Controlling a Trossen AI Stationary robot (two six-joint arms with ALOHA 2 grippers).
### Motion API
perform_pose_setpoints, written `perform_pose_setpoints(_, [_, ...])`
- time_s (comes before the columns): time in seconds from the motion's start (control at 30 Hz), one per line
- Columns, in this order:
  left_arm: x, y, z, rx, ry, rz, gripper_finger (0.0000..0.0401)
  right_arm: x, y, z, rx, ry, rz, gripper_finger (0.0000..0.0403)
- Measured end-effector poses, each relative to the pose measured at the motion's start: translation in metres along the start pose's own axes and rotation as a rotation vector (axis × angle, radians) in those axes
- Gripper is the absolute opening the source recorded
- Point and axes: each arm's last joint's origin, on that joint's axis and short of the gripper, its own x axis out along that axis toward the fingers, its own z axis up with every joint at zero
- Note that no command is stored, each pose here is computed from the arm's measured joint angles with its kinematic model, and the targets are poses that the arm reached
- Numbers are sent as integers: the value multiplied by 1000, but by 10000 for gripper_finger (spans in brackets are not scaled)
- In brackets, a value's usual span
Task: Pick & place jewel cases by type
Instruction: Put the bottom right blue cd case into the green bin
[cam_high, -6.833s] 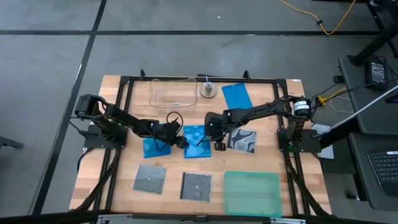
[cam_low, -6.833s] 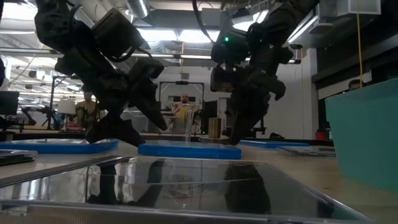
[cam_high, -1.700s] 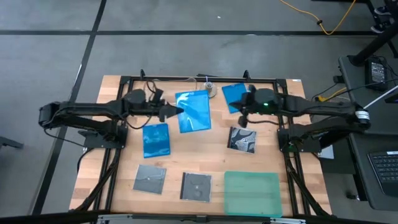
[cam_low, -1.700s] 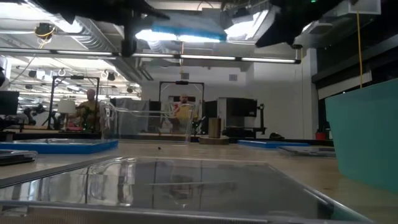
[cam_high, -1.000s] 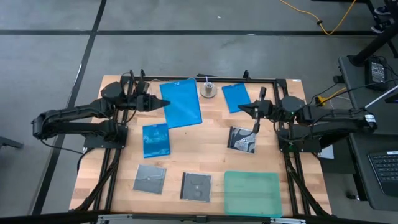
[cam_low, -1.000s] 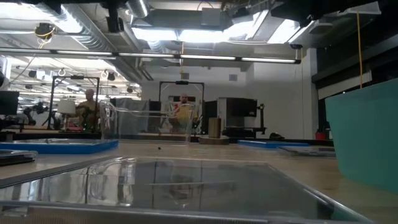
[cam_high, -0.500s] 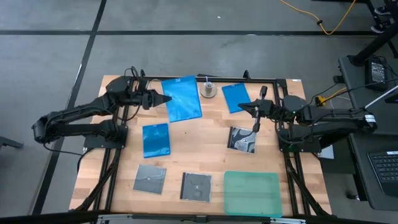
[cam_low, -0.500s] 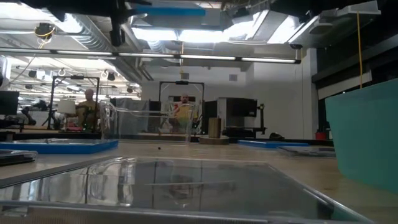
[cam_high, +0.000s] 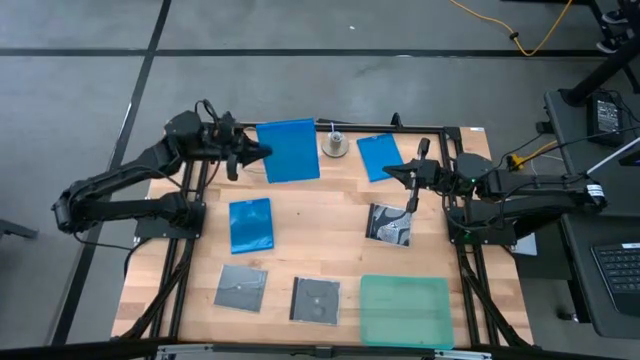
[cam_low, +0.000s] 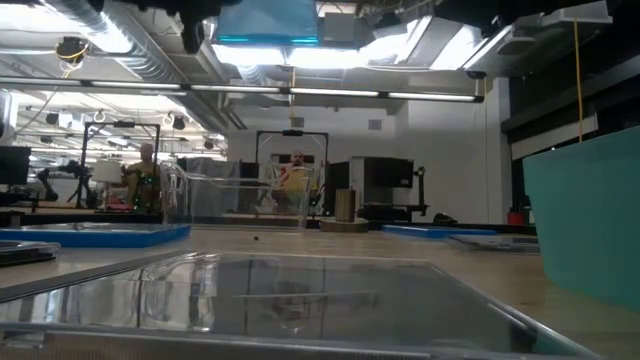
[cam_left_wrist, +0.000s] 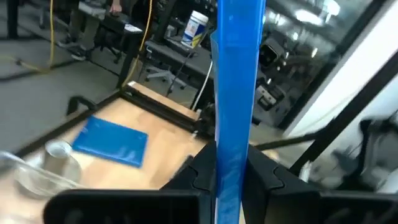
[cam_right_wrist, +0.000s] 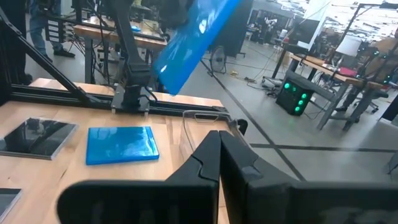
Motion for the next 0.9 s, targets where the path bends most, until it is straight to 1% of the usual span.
perform_pose_setpoints(0.13, [-4,-10,20,181,10,14,29,0,0,0,3,0,0,6])
perform_pose_setpoints(0.23, [-4,-13,32,297,-2,73,29,0,0,0,26,0,0,6])
perform_pose_setpoints(0.37, [-5,-17,45,457,-17,116,29,0,0,0,61,0,0,6])
perform_pose_setpoints(0.6, [-4,-24,56,704,-24,167,29,0,0,0,85,0,0,6])
perform_pose_setpoints(0.77, [0,-33,55,883,-14,196,29,0,0,0,106,1,0,6])
perform_pose_setpoints(0.9, [2,-41,52,1022,4,246,29,0,0,0,107,1,0,6])
